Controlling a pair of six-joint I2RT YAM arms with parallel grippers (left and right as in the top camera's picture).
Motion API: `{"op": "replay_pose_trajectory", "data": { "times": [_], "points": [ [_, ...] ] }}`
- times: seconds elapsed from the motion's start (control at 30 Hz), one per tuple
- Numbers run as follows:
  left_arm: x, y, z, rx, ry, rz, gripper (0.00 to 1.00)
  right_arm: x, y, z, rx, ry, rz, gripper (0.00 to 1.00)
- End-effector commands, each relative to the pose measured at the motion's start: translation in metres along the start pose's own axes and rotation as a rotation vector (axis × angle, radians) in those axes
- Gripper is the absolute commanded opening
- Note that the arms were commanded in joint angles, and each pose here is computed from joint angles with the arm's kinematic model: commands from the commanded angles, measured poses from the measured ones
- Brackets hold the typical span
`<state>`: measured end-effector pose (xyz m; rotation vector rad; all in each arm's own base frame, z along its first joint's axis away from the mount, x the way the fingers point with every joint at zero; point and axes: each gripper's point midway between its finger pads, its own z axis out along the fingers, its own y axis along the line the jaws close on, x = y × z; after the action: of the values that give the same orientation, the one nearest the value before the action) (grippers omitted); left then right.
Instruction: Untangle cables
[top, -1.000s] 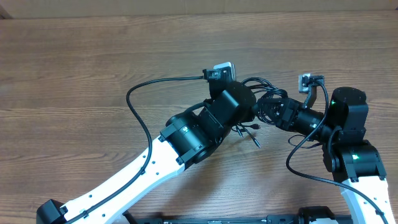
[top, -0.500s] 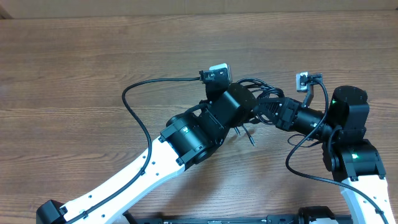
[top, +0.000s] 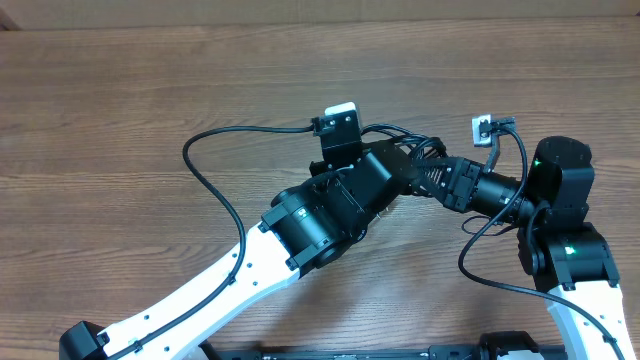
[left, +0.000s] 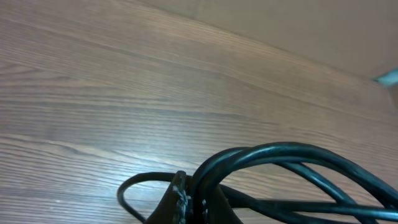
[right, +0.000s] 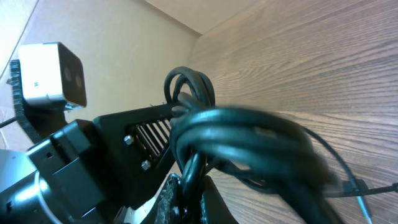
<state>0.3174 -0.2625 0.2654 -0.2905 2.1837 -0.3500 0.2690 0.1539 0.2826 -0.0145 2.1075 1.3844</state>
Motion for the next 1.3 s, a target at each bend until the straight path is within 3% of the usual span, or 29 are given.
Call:
{"op": "replay_pose_trajectory", "data": {
  "times": [0.0,0.77,0.83,0.87,0.97,1.03,1.13,1.27],
  "points": [
    [-0.038,0.032,-0.002,-0.150,-0.159,0.000,0.04,-0.003,0.010,-0.004,-0.029,-0.008,-0.029,0.04],
    [-0.075,0.046,0.010,-0.152,-0.244,-0.148,0.04,0.002,0.023,-0.005,-0.101,0.026,-0.064,0.04],
    [-0.072,0.043,0.011,-0.133,-0.223,-0.148,0.04,0.002,0.023,-0.005,-0.101,0.026,-0.064,0.14],
    [-0.070,0.041,0.012,-0.122,-0.211,-0.148,0.04,0.002,0.023,-0.005,-0.101,0.026,-0.063,0.26],
    [-0.064,0.034,0.014,-0.087,-0.172,-0.148,0.04,0.001,0.023,-0.004,-0.097,0.023,-0.062,0.39],
    [-0.062,0.029,0.014,-0.059,-0.154,-0.153,0.04,0.000,0.021,-0.004,-0.087,0.015,-0.057,0.58],
    [-0.057,0.017,0.016,-0.003,-0.115,-0.161,0.04,-0.001,0.020,-0.004,-0.080,0.010,-0.054,0.73],
    [-0.047,-0.001,0.016,0.088,-0.043,-0.165,0.04,-0.001,0.020,-0.004,-0.080,0.011,-0.053,0.80]
  ]
}}
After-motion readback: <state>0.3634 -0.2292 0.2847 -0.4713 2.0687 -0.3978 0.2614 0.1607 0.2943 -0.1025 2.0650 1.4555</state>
